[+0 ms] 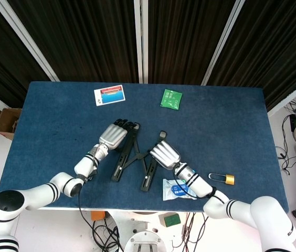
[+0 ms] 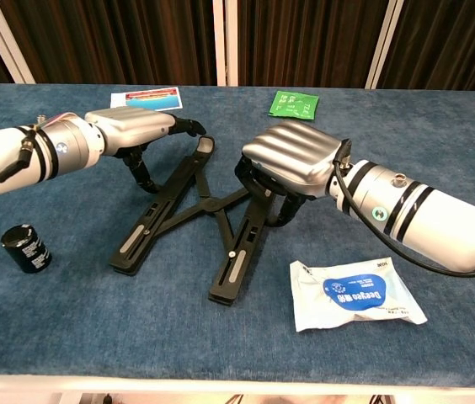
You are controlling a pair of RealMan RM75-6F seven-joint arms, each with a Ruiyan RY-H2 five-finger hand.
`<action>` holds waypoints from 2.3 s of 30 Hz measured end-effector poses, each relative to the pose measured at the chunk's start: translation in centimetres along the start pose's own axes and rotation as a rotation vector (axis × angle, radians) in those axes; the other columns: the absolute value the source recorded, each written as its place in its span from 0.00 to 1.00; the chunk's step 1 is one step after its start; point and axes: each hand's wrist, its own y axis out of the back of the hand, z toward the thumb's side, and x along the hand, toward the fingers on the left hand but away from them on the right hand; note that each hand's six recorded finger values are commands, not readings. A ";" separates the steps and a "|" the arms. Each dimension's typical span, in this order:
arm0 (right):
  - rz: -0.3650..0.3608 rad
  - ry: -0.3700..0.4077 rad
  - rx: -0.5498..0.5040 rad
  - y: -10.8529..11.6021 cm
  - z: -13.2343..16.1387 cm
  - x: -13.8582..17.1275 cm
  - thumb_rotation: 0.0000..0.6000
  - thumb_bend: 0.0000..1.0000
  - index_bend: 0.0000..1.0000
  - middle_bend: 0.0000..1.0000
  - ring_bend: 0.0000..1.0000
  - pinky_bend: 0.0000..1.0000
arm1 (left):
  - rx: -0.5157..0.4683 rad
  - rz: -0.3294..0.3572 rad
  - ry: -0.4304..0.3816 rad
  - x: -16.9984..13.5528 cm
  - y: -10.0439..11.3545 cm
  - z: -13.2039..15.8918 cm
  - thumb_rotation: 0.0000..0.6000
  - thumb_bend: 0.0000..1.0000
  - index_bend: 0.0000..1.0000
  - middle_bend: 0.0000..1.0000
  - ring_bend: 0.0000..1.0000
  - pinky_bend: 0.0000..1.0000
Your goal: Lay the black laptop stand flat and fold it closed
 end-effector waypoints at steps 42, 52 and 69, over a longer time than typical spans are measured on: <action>0.343 0.183 0.105 3.7 2.2 -3.6 1.00 0.03 0.00 0.15 0.00 0.10 | -0.090 0.182 0.113 -9.3 6.6 -6.5 1.00 0.09 0.07 0.07 0.04 0.09; 0.367 0.193 0.149 1.7 3.3 -5.5 1.00 0.10 0.07 0.21 0.01 0.10 | -0.108 0.189 0.124 -9.5 6.7 -7.0 1.00 0.09 0.07 0.07 0.04 0.09; 0.325 0.152 0.106 1.8 2.2 -6.9 1.00 0.34 0.14 0.22 0.02 0.04 | -0.095 0.207 0.148 -10.8 7.5 -8.4 1.00 0.09 0.07 0.07 0.04 0.09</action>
